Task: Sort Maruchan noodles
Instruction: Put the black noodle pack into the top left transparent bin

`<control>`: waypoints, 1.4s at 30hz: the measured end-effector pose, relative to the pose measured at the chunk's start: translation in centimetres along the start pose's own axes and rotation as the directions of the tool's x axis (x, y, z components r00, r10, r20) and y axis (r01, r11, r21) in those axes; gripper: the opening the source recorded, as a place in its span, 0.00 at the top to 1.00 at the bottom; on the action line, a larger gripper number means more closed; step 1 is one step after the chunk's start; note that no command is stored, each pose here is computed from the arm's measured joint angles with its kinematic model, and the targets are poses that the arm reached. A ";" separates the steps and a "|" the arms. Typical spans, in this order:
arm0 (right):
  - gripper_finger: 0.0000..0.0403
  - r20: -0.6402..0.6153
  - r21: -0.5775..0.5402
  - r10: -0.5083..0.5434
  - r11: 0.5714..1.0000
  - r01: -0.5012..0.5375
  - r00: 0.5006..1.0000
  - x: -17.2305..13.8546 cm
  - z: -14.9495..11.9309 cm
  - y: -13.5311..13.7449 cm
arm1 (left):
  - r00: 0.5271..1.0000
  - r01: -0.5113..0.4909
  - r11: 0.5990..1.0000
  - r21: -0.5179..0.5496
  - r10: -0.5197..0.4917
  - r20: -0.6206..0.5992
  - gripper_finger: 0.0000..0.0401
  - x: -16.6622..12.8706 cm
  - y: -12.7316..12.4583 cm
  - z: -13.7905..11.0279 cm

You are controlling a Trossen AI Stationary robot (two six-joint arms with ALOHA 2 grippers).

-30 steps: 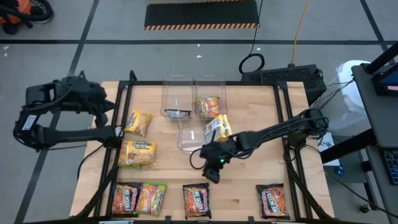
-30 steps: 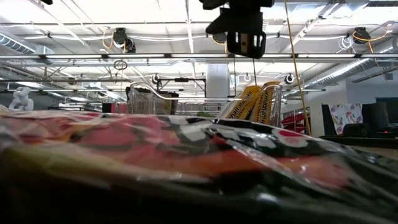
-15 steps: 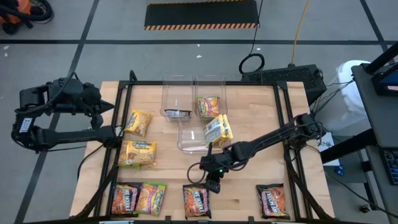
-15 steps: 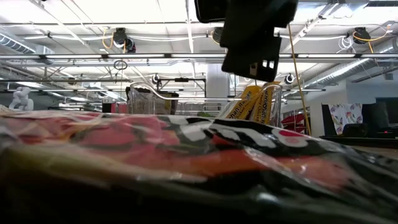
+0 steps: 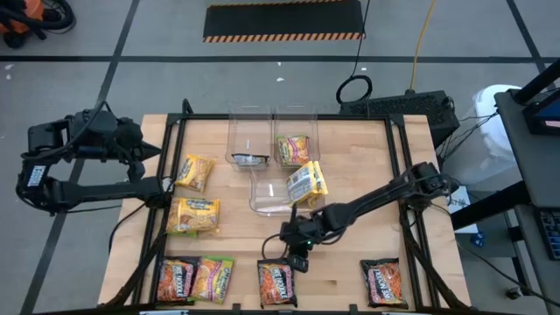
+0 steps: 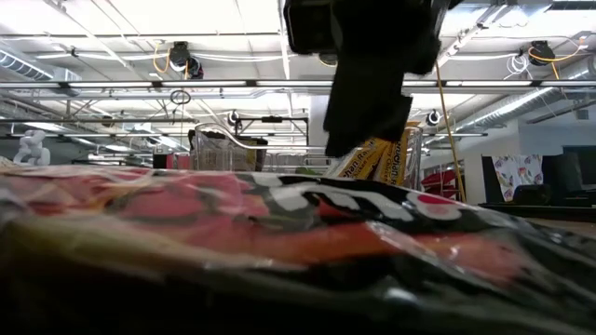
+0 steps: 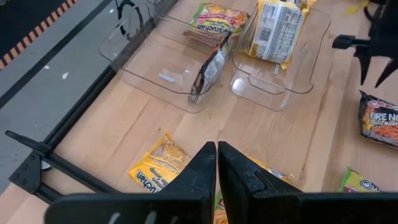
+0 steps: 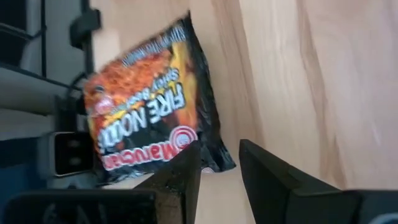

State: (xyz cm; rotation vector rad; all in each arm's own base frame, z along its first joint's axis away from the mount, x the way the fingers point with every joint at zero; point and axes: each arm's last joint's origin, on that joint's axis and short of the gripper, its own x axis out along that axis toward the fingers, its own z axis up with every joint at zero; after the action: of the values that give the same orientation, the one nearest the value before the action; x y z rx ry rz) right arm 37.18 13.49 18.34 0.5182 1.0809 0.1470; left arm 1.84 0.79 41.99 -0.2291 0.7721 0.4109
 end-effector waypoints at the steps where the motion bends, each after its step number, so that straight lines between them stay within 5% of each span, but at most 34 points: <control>1: 0.74 -0.006 -0.007 -0.003 1.000 0.002 1.000 0.4 -0.1 -0.1 | 1.000 0.000 1.000 0.000 0.000 0.000 0.95 0.0 0.0 0.0; 27: 0.74 -0.067 -0.081 -0.017 0.997 0.011 0.998 3.4 -0.7 -1.3 | 1.000 0.000 1.000 0.003 0.000 -0.001 0.95 0.0 0.0 0.0; 42: 0.74 -0.112 -0.071 0.086 0.993 -0.094 0.990 4.4 -0.8 -1.2 | 1.000 -0.001 1.000 0.006 0.001 -0.001 0.95 0.0 0.0 0.0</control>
State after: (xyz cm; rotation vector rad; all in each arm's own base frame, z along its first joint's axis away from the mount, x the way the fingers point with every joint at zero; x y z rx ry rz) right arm 38.37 14.34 13.98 0.4953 1.1535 0.2977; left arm 1.85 0.79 41.98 -0.2237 0.7739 0.4095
